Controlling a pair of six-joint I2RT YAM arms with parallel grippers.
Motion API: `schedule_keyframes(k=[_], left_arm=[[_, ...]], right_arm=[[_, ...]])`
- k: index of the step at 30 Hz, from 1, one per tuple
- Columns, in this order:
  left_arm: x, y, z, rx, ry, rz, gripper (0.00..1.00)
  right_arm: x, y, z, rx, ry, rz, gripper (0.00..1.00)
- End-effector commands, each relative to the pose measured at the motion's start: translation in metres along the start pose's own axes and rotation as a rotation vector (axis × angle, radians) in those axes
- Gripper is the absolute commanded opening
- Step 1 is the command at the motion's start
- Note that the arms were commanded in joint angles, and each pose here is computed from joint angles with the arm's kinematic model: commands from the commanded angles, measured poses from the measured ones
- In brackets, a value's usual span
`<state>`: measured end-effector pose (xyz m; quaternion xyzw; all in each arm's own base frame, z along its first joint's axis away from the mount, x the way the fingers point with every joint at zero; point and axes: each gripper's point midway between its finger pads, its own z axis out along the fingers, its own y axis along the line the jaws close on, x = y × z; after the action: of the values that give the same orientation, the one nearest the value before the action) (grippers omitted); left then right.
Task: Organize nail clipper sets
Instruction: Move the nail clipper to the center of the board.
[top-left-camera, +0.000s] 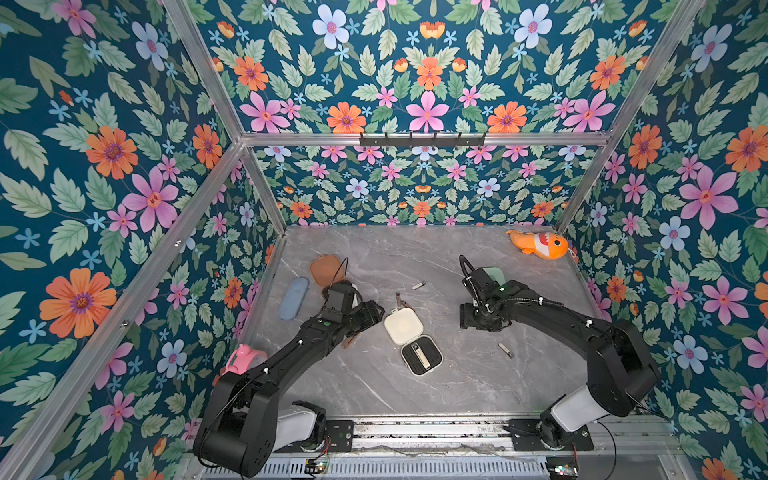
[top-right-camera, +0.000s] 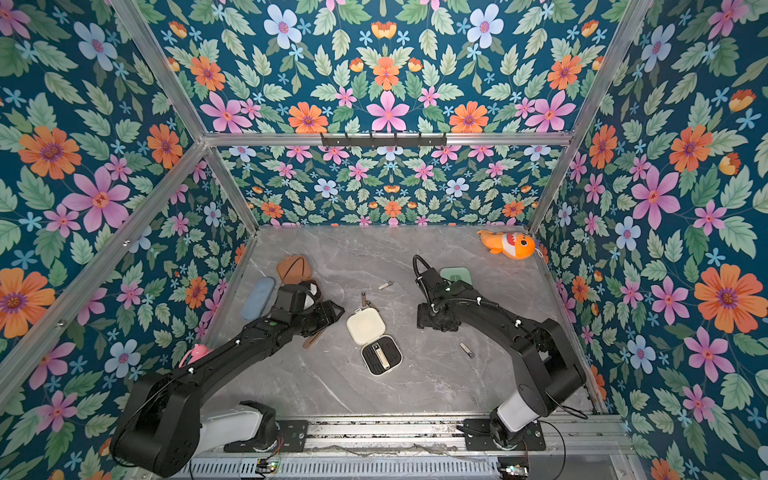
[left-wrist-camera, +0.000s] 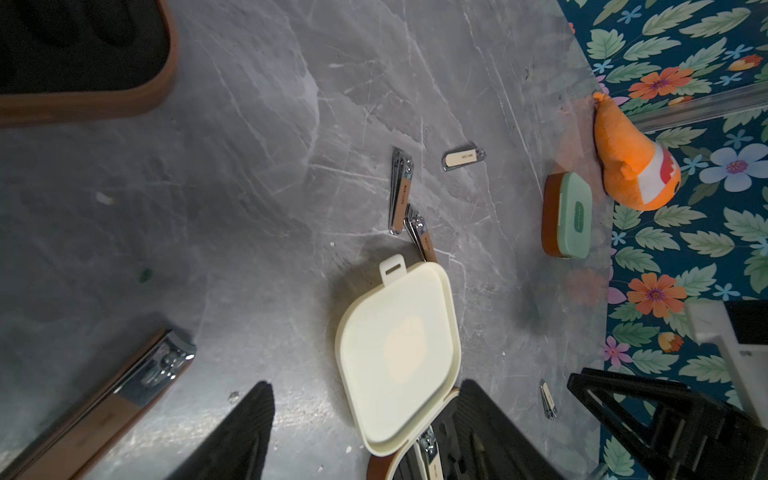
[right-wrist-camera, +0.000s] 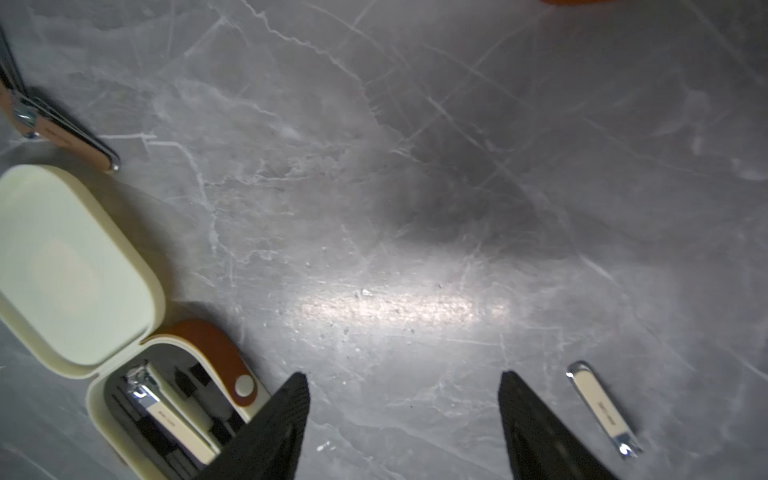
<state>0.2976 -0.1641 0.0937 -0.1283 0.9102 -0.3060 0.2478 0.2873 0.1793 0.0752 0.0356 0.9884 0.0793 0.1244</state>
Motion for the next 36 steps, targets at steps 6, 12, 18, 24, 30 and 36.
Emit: schedule_keyframes(k=[6,12,18,24,30,36], left_arm=[[-0.004,-0.003,-0.001,0.015,-0.02,0.01,0.72],[-0.002,0.001,-0.002,0.01,-0.019,0.008,0.72],[0.004,0.003,-0.001,0.022,-0.012,-0.002,0.72],[0.01,0.006,0.002,0.03,0.005,-0.003,0.72],[0.015,0.008,0.003,0.041,0.012,-0.013,0.72],[0.017,0.009,0.002,0.048,0.013,-0.014,0.72]], right_arm=[[-0.026,0.072,0.024,-0.107,0.012,0.008,0.66],[-0.081,0.092,0.037,-0.039,-0.058,0.089,0.66],[-0.121,0.11,0.055,0.001,-0.088,0.181,0.66],[-0.143,0.115,0.075,0.093,-0.088,0.249,0.66],[-0.152,0.112,0.087,0.158,-0.103,0.266,0.68],[-0.149,0.119,0.101,0.169,-0.072,0.233,0.67]])
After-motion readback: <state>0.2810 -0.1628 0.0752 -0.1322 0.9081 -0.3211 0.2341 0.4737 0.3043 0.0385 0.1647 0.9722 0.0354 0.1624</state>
